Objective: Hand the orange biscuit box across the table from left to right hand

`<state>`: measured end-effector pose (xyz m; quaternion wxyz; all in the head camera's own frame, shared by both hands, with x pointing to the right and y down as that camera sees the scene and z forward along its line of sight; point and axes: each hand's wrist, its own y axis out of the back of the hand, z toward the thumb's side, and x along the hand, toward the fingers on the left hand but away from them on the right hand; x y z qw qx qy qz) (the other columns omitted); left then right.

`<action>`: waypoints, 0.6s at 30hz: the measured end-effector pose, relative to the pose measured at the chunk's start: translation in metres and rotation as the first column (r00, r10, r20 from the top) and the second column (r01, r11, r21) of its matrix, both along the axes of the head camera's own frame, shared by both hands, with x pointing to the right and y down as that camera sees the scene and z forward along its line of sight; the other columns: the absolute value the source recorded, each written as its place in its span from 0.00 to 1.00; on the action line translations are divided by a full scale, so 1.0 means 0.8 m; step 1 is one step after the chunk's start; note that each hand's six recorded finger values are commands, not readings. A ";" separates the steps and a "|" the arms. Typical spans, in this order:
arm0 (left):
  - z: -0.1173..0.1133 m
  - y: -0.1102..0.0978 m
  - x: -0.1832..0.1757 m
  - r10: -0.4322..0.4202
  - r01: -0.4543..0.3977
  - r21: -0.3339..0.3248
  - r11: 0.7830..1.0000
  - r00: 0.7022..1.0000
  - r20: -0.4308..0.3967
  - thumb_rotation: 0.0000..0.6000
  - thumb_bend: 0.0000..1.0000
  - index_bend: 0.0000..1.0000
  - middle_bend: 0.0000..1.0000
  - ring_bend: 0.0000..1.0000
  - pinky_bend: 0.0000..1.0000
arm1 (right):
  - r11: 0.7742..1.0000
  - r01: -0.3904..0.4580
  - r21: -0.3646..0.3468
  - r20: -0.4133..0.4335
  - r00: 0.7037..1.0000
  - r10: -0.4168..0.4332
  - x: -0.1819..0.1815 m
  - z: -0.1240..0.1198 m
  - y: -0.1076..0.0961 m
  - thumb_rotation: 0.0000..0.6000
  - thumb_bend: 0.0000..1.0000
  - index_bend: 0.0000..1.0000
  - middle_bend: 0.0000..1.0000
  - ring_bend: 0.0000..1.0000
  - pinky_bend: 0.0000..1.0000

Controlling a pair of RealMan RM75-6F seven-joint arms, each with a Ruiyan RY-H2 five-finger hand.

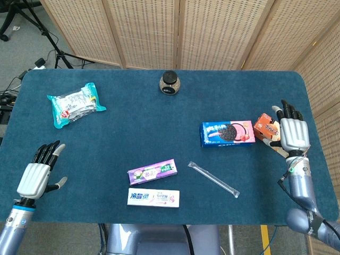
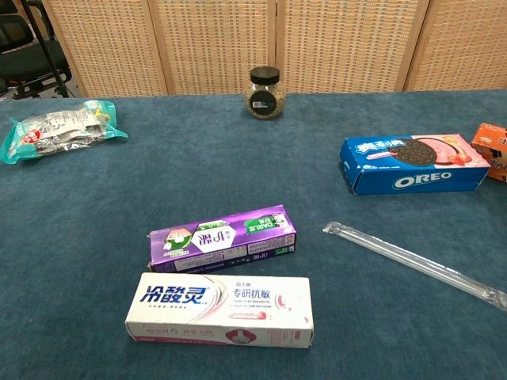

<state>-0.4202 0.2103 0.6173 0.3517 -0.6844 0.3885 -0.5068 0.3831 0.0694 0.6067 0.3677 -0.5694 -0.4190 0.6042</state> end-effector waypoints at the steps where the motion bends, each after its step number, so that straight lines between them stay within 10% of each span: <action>1: 0.000 0.000 -0.001 -0.001 0.001 0.003 1.000 1.000 0.005 1.00 0.23 0.07 0.00 0.00 0.00 | 0.999 0.029 0.025 0.002 1.000 -0.029 -0.002 -0.004 0.009 1.00 0.10 0.14 0.00 0.00 0.12; 10: -0.004 0.003 -0.014 -0.023 0.022 0.031 0.999 0.999 0.031 1.00 0.23 0.07 0.00 0.00 0.00 | 0.976 0.140 0.166 0.044 0.988 -0.149 0.028 -0.024 0.136 1.00 0.09 0.14 0.00 0.00 0.12; 18: -0.009 -0.004 -0.030 -0.057 0.053 0.068 0.996 0.996 0.062 1.00 0.23 0.07 0.00 0.00 0.00 | 0.985 0.113 0.127 0.041 0.992 -0.119 0.062 -0.014 0.177 1.00 0.09 0.14 0.00 0.00 0.11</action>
